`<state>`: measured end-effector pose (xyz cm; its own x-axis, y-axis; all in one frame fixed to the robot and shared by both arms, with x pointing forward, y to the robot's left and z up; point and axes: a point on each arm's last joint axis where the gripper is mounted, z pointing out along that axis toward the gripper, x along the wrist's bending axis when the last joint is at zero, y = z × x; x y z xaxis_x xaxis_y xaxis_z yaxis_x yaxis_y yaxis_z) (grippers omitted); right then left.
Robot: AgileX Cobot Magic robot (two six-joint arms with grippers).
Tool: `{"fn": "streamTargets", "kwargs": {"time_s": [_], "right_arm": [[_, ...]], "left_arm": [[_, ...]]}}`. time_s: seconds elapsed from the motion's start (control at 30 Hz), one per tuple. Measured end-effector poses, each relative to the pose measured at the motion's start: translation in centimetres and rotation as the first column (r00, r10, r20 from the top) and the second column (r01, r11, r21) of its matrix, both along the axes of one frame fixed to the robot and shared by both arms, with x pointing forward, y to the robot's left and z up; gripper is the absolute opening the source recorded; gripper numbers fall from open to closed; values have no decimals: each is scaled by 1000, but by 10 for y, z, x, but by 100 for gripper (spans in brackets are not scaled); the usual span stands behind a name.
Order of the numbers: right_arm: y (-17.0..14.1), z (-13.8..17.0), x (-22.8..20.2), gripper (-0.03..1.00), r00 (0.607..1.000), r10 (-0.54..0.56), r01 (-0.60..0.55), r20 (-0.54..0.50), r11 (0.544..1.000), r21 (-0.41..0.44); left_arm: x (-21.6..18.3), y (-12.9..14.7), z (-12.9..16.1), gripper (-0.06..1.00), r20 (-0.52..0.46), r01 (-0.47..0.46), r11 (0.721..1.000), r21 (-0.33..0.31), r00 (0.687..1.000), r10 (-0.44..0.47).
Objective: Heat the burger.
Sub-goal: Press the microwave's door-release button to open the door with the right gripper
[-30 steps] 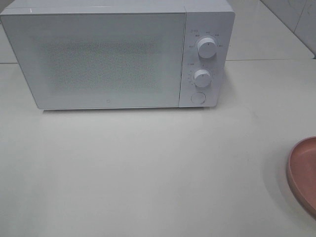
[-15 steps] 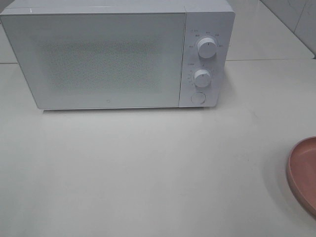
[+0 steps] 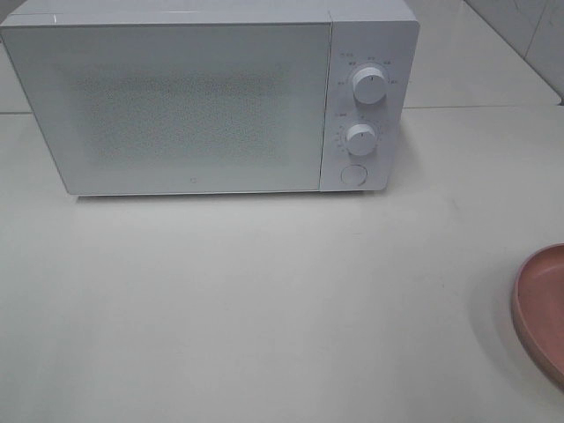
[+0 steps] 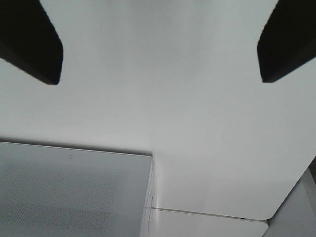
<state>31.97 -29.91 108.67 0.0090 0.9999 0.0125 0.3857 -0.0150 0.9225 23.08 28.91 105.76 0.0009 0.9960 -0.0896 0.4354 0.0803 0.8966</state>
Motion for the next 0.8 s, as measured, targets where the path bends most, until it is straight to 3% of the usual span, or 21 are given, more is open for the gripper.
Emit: {"fn": "streamTargets", "kwargs": {"time_s": [0.47, 0.8], "right_arm": [[6, -22, 45, 76, 999, 32, -32, 16, 1000, -1], [11, -52, 66, 76, 985, 71, -74, 159, 997, 14]], "left_arm": [[0, 0, 0, 99, 0, 0, 1000, 0, 1000, 0], [0, 0, 0, 99, 0, 0, 1000, 0, 1000, 0]]}}
